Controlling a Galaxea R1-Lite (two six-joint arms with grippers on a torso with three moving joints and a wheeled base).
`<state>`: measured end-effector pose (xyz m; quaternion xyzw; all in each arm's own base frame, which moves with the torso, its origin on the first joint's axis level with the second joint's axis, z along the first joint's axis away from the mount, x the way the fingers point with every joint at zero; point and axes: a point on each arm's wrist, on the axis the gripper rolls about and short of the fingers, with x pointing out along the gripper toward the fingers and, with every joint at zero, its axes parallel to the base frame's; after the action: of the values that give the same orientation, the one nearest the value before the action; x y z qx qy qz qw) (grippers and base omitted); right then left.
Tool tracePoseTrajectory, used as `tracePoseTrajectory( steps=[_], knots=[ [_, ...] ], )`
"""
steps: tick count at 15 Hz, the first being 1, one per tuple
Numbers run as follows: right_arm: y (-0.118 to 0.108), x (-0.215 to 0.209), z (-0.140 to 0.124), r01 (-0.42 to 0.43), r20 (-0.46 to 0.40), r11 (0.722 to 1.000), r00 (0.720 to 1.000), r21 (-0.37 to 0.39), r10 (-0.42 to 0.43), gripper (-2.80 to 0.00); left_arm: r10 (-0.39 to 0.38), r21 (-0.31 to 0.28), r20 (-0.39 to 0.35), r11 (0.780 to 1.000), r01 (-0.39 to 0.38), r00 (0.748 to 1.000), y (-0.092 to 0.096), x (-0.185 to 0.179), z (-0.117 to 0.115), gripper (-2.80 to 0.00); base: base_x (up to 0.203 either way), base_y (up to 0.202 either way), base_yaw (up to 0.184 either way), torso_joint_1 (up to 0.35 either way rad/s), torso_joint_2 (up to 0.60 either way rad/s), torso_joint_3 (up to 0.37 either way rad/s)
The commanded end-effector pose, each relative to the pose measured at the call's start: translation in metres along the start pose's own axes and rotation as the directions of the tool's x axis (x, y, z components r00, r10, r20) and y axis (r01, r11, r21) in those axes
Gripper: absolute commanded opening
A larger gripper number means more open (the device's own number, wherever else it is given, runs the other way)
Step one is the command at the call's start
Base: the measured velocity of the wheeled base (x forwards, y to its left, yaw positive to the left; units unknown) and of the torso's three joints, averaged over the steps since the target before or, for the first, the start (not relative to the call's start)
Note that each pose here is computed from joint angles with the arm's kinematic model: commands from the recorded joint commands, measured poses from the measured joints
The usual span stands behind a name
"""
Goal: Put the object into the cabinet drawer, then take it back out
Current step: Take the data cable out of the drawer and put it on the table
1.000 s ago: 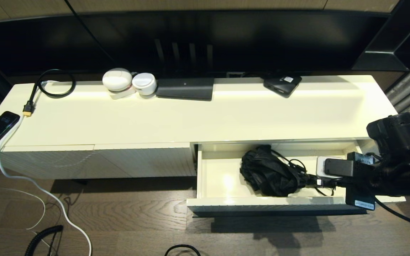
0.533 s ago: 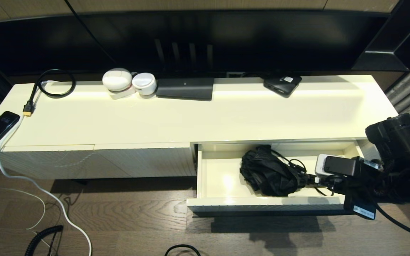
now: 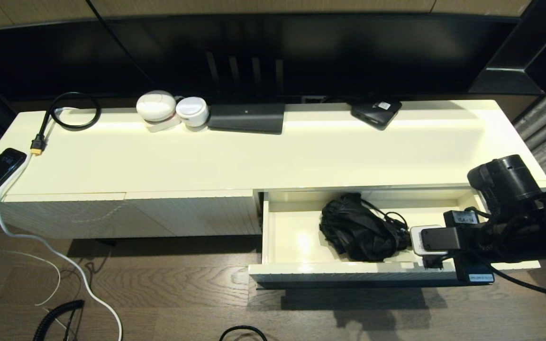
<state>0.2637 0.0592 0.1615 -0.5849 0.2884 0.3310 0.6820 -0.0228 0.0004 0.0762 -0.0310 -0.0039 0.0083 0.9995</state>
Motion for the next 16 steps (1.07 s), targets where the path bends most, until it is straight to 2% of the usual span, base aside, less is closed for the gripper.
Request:
tracePoseTrajectory(
  steps=[1,6,8,16],
  knots=[
    [-0.009,0.022,-0.001,-0.036,-0.008,0.998,0.999,-0.044,0.036,0.0,0.0,-0.001,0.0,1.0,0.0,1.0,0.0,0.0,0.0,-2.8,0.0,0.0,0.0,0.0,0.0,0.0],
    [-0.019,0.037,0.001,-0.039,0.002,0.997,0.999,-0.068,0.039,0.0,0.002,-0.001,0.001,1.0,-0.002,1.0,0.0,0.0,0.0,-2.8,0.0,0.0,0.0,0.0,0.0,0.0],
    [-0.02,0.032,0.001,-0.022,0.006,0.995,1.0,-0.099,0.023,0.0,0.001,-0.001,0.0,1.0,-0.001,1.0,0.0,0.0,0.0,-2.8,0.0,0.0,0.0,0.0,0.0,0.0],
    [-0.019,0.025,-0.007,-0.011,-0.014,0.994,1.0,-0.111,0.009,0.0,0.0,-0.001,0.0,1.0,0.0,1.0,0.0,0.0,0.0,-2.8,0.0,0.0,0.0,0.0,0.0,0.0]
  ],
)
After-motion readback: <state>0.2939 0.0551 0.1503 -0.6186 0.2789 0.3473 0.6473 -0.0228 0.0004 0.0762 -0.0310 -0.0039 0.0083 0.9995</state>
